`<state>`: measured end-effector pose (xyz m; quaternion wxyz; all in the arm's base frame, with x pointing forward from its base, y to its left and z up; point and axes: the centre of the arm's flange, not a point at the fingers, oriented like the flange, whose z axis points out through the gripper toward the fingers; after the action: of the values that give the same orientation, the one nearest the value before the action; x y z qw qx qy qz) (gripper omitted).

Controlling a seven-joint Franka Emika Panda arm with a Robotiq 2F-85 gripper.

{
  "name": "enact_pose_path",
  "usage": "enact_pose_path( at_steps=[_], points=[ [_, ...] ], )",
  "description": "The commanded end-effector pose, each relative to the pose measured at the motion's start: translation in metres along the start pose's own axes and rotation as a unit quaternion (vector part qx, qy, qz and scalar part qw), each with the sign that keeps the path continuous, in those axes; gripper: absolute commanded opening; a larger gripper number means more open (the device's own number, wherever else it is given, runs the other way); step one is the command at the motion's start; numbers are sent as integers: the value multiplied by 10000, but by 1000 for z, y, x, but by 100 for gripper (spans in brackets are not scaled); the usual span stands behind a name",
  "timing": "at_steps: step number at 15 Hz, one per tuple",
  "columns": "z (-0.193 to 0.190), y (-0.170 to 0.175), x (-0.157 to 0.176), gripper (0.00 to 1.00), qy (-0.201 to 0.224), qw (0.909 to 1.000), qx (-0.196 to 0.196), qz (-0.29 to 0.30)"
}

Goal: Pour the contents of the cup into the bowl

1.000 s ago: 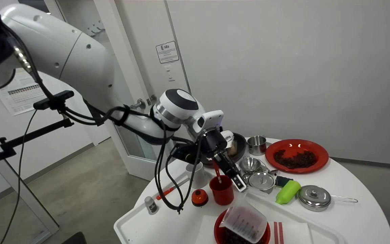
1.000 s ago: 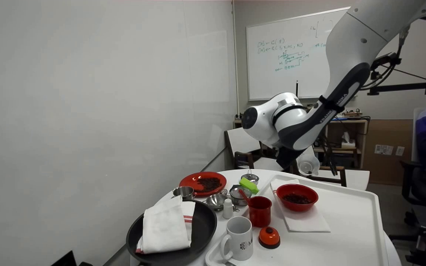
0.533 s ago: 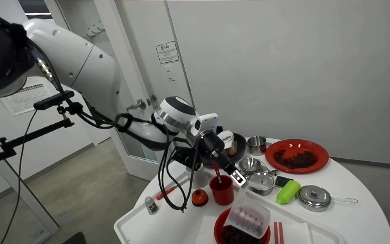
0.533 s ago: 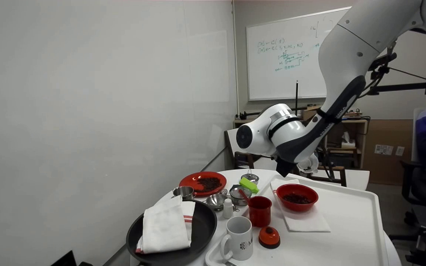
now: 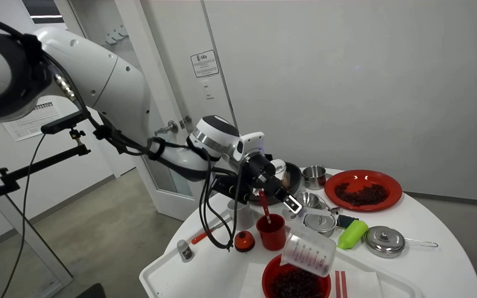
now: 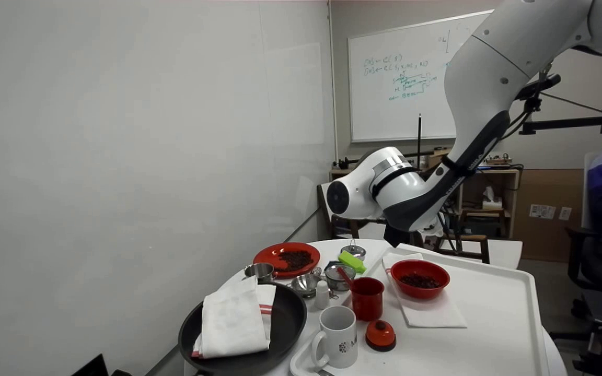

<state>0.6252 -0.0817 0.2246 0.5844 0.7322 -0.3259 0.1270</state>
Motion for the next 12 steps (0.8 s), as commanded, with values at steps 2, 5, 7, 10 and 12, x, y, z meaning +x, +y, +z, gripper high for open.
enact_pose_path(
  at_steps=[2,5,7,10,12],
  points=[
    [-1,-17,14,9,234,9979,-534,286],
    [-4,-18,19,9,336,9959,-735,414],
    [-7,-17,24,9,440,9940,-871,497],
    [-11,-16,30,9,576,9897,-1161,609],
    [-12,-15,33,9,627,9865,-1367,655]
  ],
)
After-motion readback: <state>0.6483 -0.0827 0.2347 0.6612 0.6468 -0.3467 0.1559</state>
